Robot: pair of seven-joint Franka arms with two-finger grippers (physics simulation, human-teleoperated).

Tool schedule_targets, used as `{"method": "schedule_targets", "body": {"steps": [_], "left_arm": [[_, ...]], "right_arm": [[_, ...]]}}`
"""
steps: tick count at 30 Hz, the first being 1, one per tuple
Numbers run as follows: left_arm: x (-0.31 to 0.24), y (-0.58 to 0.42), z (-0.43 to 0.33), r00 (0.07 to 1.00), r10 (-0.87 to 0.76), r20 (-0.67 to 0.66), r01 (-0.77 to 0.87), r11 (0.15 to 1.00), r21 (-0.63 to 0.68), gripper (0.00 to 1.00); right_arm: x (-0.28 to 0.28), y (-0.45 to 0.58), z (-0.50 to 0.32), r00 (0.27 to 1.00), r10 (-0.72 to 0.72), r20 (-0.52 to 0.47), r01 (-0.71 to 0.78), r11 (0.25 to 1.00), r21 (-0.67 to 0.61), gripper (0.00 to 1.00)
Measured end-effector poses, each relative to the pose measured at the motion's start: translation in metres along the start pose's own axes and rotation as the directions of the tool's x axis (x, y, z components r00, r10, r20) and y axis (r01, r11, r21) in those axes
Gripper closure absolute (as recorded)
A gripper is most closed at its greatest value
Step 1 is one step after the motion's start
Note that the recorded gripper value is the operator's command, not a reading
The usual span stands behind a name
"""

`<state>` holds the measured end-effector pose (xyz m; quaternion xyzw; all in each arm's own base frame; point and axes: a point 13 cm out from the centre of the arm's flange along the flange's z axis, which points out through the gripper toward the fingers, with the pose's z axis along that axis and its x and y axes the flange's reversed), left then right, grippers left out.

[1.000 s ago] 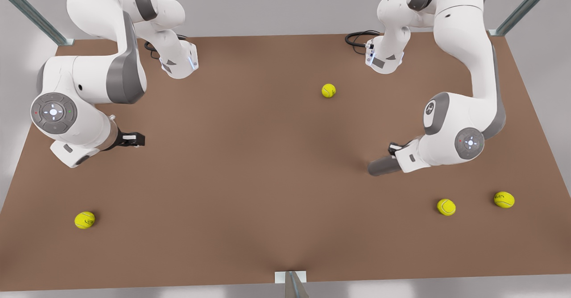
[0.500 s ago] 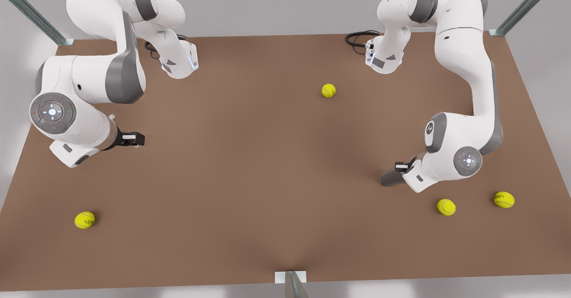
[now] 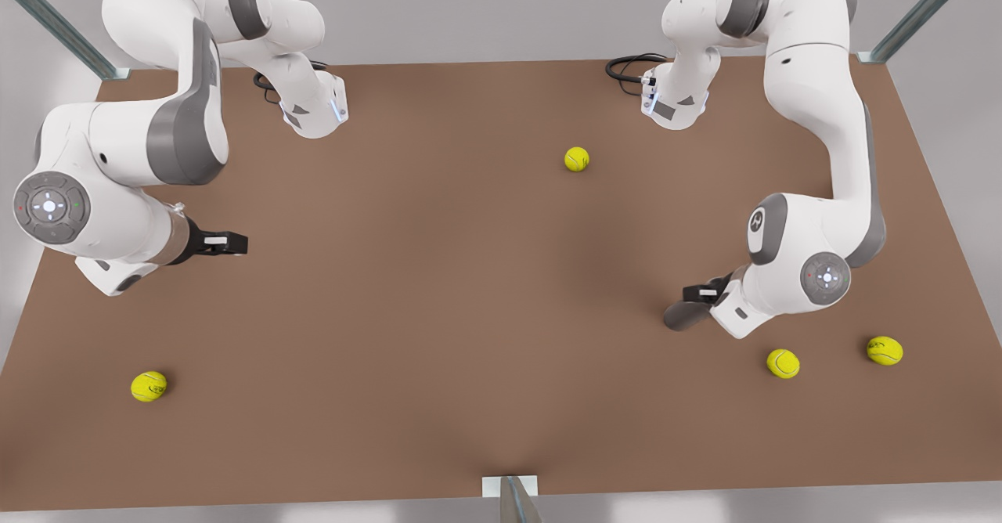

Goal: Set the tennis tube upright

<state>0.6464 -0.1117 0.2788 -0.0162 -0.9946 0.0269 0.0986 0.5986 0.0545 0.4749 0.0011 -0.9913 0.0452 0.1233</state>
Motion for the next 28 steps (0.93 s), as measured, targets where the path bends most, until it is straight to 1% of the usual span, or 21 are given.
{"method": "schedule_targets", "body": {"steps": [7,14,17,21,24,28], "left_arm": [[0.008,-0.004,-0.015,1.0,-0.018,0.004,0.018,1.0,-0.008,0.0],[0.016,-0.003,-0.068,0.996,-0.034,0.077,0.035,0.999,-0.005,0.0],[0.034,-0.002,-0.114,0.992,-0.033,0.123,0.036,0.999,-0.02,0.0],[0.067,0.003,-0.153,0.989,-0.035,0.142,0.041,0.998,-0.044,0.0],[0.082,0.011,-0.16,0.99,-0.04,0.134,0.05,0.996,-0.073,0.0],[0.089,0.015,-0.162,0.991,-0.046,0.123,0.057,0.994,-0.088,0.0]], "right_arm": [[-0.001,0.002,0.0,1.0,-0.001,0.004,0.001,1.0,-0.005,0.0],[-0.004,0.001,-0.001,1.0,0.001,0.016,-0.001,1.0,-0.023,0.0],[-0.005,0.004,-0.002,1.0,-0.003,0.019,0.003,0.999,-0.034,0.0],[-0.006,0.006,-0.002,1.0,-0.006,0.021,0.007,0.999,-0.041,0.0],[-0.006,0.006,-0.002,1.0,-0.008,0.022,0.009,0.999,-0.043,0.0],[-0.006,0.007,-0.002,1.0,-0.01,0.023,0.011,0.999,-0.044,0.0]]}}
